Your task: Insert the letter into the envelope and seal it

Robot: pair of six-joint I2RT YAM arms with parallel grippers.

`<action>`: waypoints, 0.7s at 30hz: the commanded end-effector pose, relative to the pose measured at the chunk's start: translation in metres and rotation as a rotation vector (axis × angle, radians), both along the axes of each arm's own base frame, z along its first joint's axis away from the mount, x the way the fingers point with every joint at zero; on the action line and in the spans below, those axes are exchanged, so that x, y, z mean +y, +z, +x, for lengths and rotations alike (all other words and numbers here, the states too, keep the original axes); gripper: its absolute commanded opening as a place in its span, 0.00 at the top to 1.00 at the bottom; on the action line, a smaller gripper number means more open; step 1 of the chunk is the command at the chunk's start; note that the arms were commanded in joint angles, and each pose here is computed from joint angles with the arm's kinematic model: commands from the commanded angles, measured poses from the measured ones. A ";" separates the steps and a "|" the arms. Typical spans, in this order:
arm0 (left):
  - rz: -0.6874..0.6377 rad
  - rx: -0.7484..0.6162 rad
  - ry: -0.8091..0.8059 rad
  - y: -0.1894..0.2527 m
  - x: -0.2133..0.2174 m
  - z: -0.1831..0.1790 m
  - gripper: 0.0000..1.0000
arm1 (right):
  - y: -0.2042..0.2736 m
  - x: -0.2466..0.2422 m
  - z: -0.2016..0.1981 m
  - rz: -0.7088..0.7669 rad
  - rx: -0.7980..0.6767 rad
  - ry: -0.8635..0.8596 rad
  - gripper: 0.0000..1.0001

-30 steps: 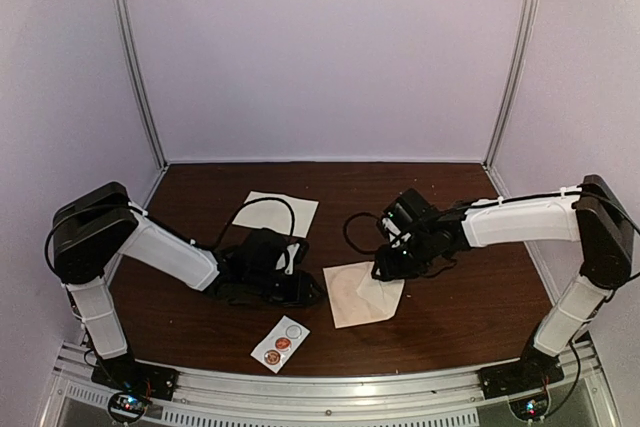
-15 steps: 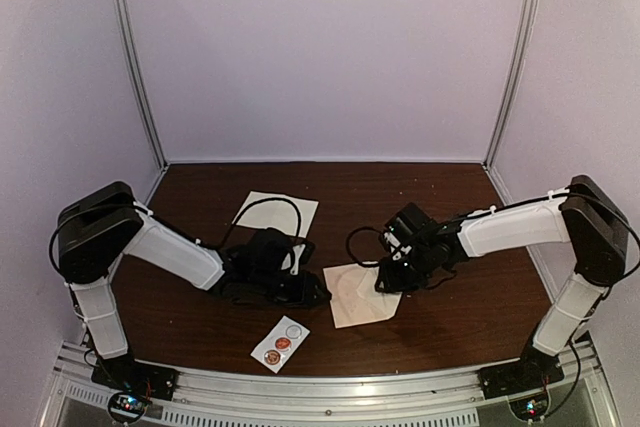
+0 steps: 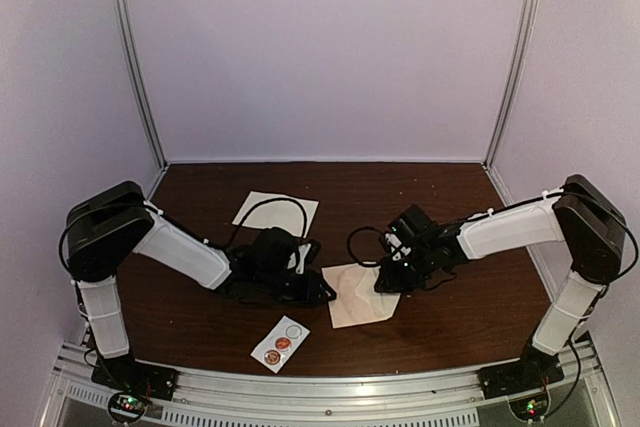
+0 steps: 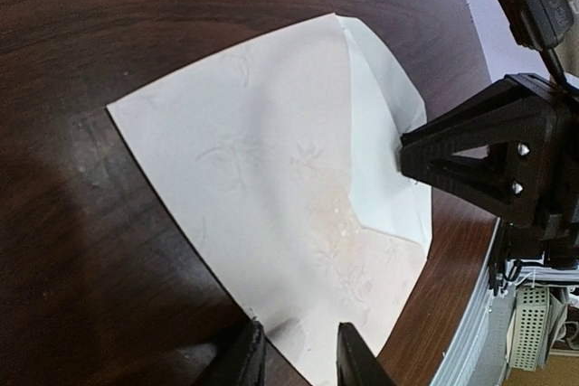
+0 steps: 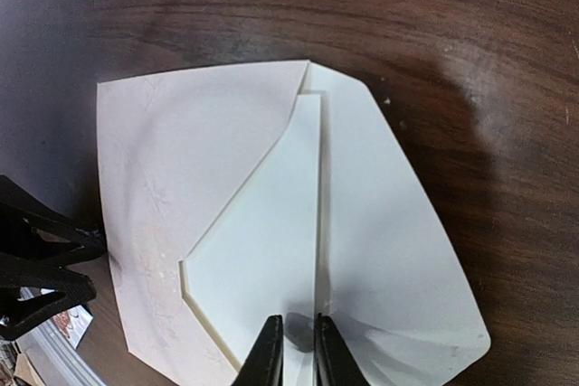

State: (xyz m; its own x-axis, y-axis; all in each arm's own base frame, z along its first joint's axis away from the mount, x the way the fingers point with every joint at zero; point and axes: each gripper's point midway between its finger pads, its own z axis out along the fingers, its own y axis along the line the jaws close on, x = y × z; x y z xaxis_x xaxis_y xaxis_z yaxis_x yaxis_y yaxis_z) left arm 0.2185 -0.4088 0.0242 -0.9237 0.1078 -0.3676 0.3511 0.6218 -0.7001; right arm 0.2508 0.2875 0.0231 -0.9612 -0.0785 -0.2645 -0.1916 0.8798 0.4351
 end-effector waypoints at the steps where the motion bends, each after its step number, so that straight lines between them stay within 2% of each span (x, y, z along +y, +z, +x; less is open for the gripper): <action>1: 0.042 0.029 -0.015 -0.018 0.003 -0.006 0.71 | -0.008 0.004 -0.005 0.037 0.032 -0.002 0.88; 21: 0.043 0.048 -0.024 -0.023 0.001 -0.008 0.73 | -0.009 0.021 -0.011 0.088 0.062 0.029 0.96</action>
State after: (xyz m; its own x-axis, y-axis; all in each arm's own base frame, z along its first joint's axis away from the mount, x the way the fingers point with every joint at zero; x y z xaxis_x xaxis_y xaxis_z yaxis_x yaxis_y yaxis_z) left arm 0.2187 -0.4127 0.0236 -0.9244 0.1138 -0.3641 0.3540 0.6116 -0.7076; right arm 0.2474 0.2993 0.0215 -0.9669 -0.0744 -0.2442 -0.1912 0.8448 0.4998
